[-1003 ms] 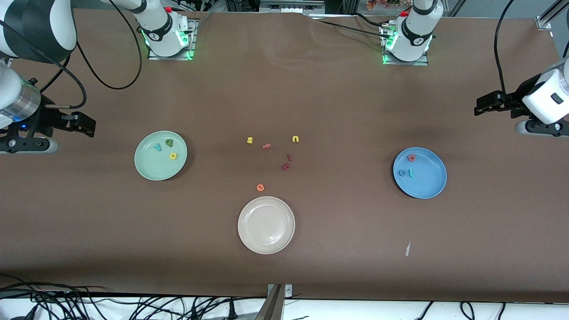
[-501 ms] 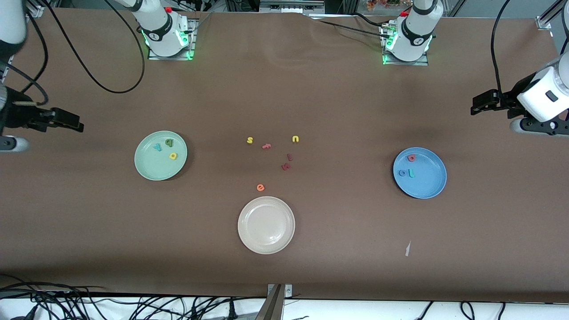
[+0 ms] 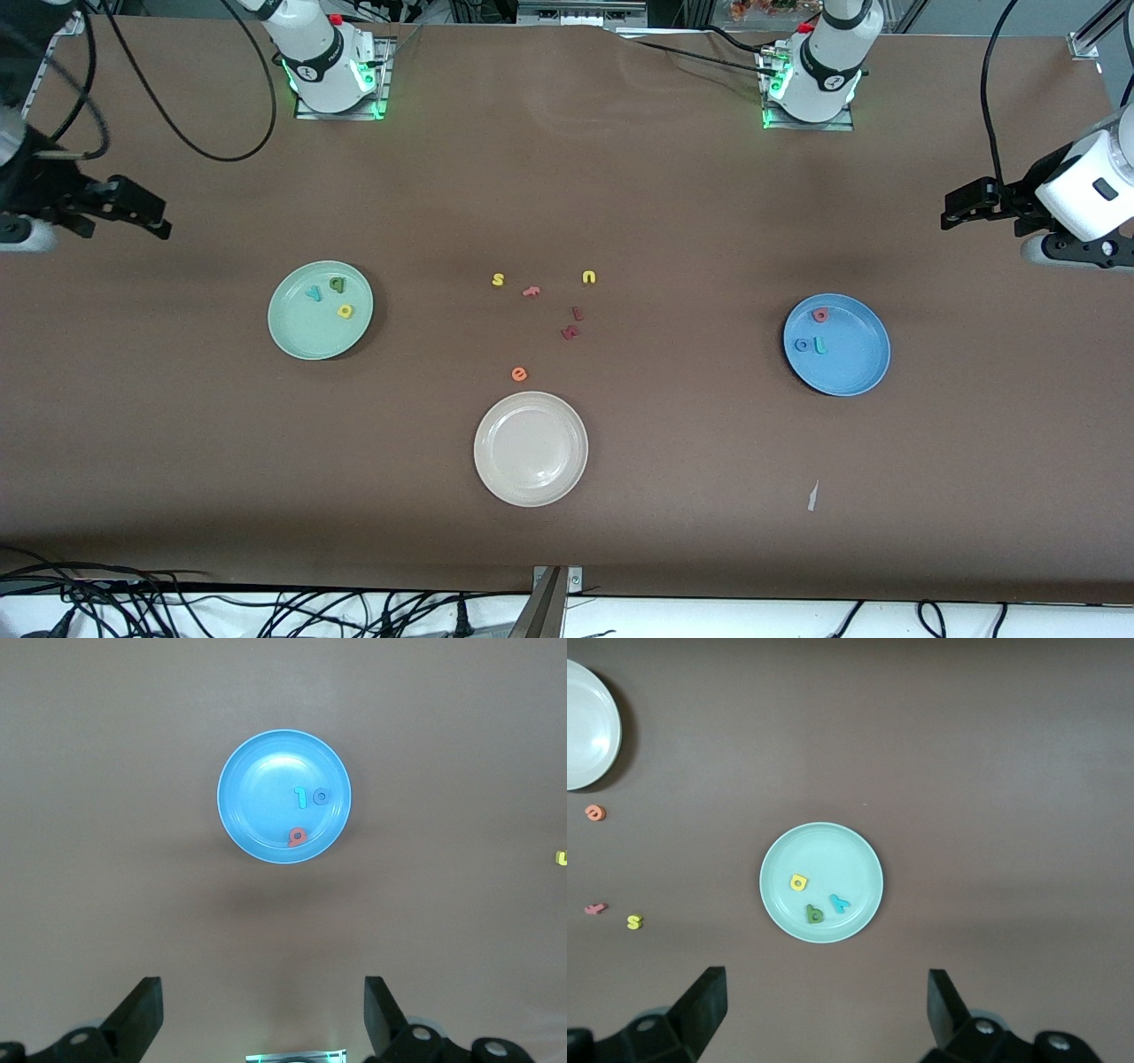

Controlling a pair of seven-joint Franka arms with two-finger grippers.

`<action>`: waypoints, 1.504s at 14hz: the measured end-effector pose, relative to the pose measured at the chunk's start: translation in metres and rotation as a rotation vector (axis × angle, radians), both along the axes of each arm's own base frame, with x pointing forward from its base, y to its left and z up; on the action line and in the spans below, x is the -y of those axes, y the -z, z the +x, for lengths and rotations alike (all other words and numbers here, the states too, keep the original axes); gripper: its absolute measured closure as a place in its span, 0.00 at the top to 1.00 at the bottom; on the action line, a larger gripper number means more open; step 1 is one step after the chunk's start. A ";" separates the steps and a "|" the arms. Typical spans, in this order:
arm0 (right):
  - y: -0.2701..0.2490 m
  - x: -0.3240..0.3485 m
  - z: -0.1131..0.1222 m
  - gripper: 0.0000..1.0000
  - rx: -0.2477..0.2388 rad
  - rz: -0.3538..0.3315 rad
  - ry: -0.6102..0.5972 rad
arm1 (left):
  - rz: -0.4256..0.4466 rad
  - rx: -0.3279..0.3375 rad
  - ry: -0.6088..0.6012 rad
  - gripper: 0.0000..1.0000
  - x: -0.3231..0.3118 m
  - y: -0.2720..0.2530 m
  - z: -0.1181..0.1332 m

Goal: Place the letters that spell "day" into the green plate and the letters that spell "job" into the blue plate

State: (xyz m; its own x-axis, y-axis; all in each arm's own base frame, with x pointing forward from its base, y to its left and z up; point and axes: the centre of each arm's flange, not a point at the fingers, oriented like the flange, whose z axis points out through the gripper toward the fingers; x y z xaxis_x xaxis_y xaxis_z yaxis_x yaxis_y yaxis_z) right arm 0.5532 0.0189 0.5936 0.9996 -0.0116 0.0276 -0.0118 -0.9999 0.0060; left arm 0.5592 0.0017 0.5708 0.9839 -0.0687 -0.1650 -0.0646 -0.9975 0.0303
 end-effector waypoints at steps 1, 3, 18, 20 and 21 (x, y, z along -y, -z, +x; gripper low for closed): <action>0.001 -0.003 -0.009 1.00 0.006 -0.004 -0.003 | 0.000 0.000 0.000 1.00 0.000 0.000 0.000; -0.001 -0.003 -0.017 1.00 0.015 -0.005 -0.004 | 0.000 0.000 0.000 1.00 0.000 0.000 0.000; 0.007 -0.005 -0.008 1.00 0.004 -0.005 -0.008 | 0.000 0.001 0.001 1.00 0.001 0.000 0.000; 0.008 -0.005 -0.007 1.00 0.002 -0.005 -0.007 | 0.000 0.001 0.001 1.00 0.001 0.000 0.000; 0.008 -0.004 -0.007 1.00 -0.001 -0.005 -0.007 | 0.000 0.001 0.001 1.00 0.001 0.000 0.000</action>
State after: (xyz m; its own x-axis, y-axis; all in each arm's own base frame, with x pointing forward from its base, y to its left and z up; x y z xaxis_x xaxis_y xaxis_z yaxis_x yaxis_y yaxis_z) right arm 0.5459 0.0234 0.5855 0.9996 -0.0047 0.0267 -0.0049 -0.9999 0.0106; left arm 0.5592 0.0011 0.5709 0.9839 -0.0699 -0.1644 -0.0658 -0.9974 0.0304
